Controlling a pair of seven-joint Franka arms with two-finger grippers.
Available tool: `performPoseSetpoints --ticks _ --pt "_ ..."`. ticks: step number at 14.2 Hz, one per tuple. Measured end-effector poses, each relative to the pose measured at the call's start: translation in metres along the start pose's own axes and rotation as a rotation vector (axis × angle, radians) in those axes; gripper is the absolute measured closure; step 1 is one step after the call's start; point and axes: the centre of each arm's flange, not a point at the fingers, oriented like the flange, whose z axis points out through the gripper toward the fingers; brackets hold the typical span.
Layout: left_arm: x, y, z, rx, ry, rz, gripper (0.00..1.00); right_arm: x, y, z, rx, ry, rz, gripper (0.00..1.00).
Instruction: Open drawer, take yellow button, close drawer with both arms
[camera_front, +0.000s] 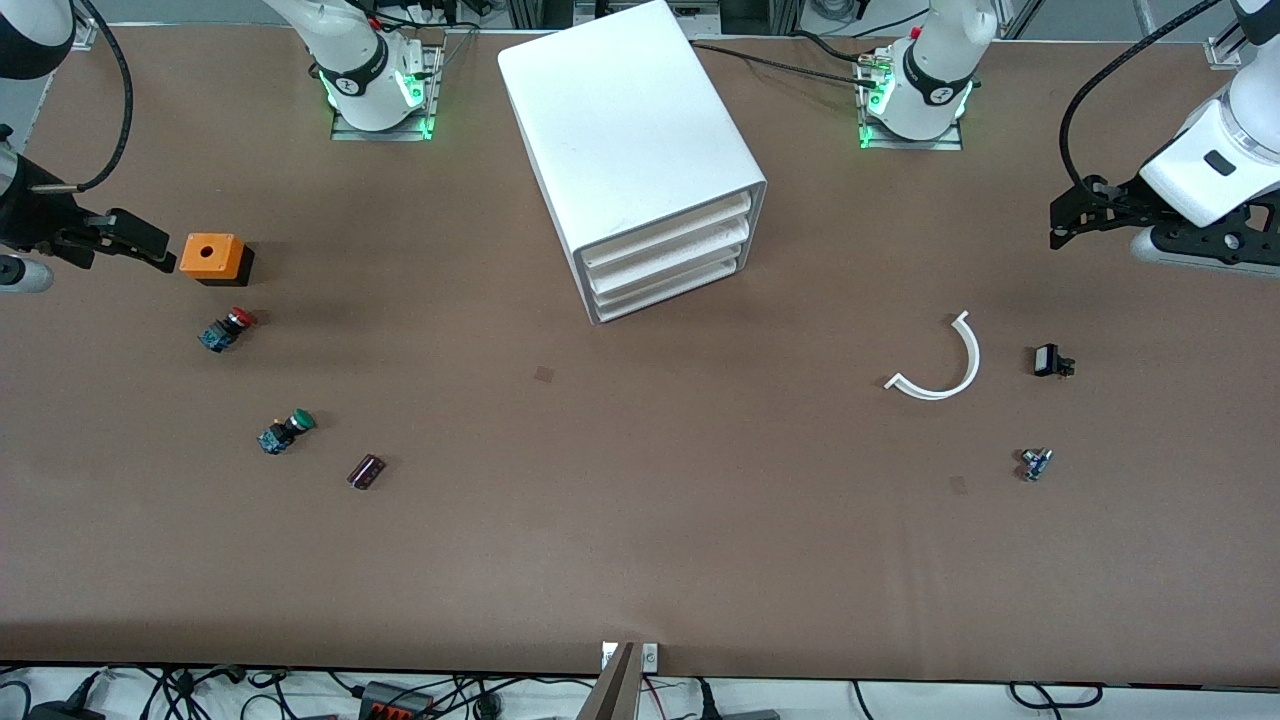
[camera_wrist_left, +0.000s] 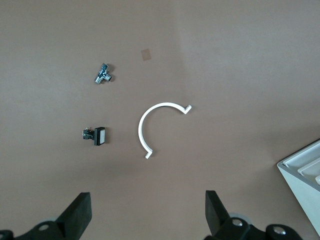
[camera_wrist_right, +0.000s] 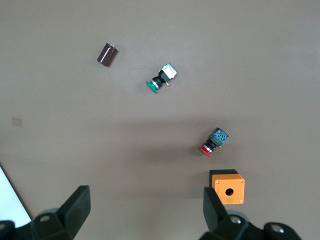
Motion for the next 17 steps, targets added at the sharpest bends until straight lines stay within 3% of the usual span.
performPoseSetpoints --ticks 5,8,11,14,17 --pt "0.0 0.004 0.0 0.0 -0.005 0.007 0.0 0.0 0.0 0.0 0.0 0.002 0.0 0.0" --pt "0.0 0.015 0.006 -0.033 -0.063 0.023 0.0 0.0 0.0 0.0 0.0 0.002 -0.001 0.0" --pt "0.009 0.031 0.015 -0.186 -0.157 0.035 0.0 0.001 0.0 0.0 0.0 0.002 -0.001 0.0" --pt "0.014 0.046 0.039 -0.367 -0.298 0.053 0.0 0.001 0.0 0.0 0.0 0.003 -0.001 0.0" --pt "0.02 0.066 0.073 -0.442 -0.425 0.094 0.0 0.001 0.0 0.0 0.0 0.004 -0.001 0.0"
